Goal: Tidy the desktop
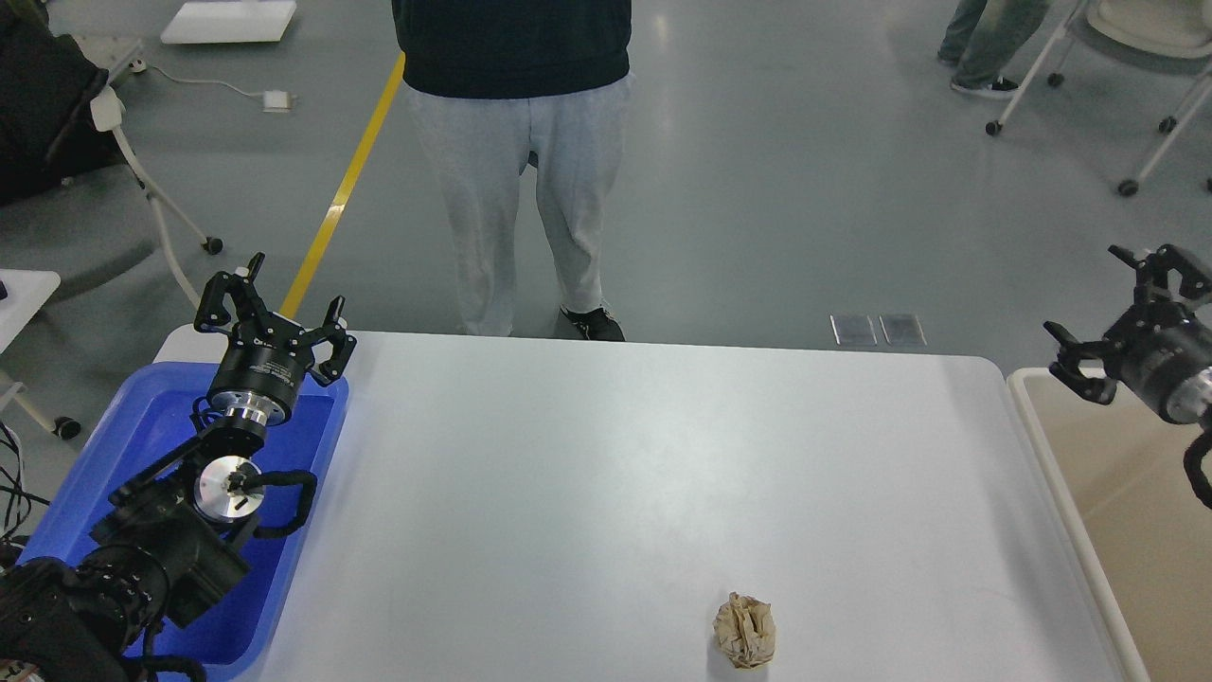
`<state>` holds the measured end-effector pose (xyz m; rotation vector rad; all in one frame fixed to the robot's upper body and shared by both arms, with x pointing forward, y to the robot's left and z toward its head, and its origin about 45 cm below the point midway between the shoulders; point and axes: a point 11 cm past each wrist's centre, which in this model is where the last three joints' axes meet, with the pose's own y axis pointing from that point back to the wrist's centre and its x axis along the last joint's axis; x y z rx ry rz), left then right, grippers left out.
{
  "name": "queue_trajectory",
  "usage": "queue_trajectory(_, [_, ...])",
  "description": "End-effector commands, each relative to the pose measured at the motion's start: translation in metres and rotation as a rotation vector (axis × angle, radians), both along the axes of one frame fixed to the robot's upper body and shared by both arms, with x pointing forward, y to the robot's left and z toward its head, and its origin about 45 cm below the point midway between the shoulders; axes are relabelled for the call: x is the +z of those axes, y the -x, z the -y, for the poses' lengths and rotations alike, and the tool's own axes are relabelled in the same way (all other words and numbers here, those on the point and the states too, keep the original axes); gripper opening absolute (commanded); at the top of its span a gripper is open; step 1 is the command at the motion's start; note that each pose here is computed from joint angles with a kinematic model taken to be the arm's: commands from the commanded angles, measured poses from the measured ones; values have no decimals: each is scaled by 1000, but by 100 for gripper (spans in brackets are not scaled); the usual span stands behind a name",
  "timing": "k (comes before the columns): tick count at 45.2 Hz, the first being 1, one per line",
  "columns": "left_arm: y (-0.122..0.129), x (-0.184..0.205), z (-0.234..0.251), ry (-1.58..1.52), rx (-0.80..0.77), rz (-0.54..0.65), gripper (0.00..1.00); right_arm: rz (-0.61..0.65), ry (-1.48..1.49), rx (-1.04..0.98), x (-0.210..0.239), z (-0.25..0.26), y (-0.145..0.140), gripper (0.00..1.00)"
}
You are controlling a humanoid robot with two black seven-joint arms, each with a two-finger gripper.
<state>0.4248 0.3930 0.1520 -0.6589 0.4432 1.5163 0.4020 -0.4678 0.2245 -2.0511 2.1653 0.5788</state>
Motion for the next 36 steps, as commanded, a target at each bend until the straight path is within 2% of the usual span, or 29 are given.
queue_trajectory(1, [0, 0, 0, -1, 1, -1, 100, 142, -114, -29, -16, -47, -6, 100])
queue_trajectory(8, [0, 0, 0, 0, 0, 0, 100, 213, -67, -89, -20, -55, -7, 100])
queue_trajectory(36, [0, 0, 0, 0, 0, 0, 100, 178, -32, -80, -30, -62, -8, 100])
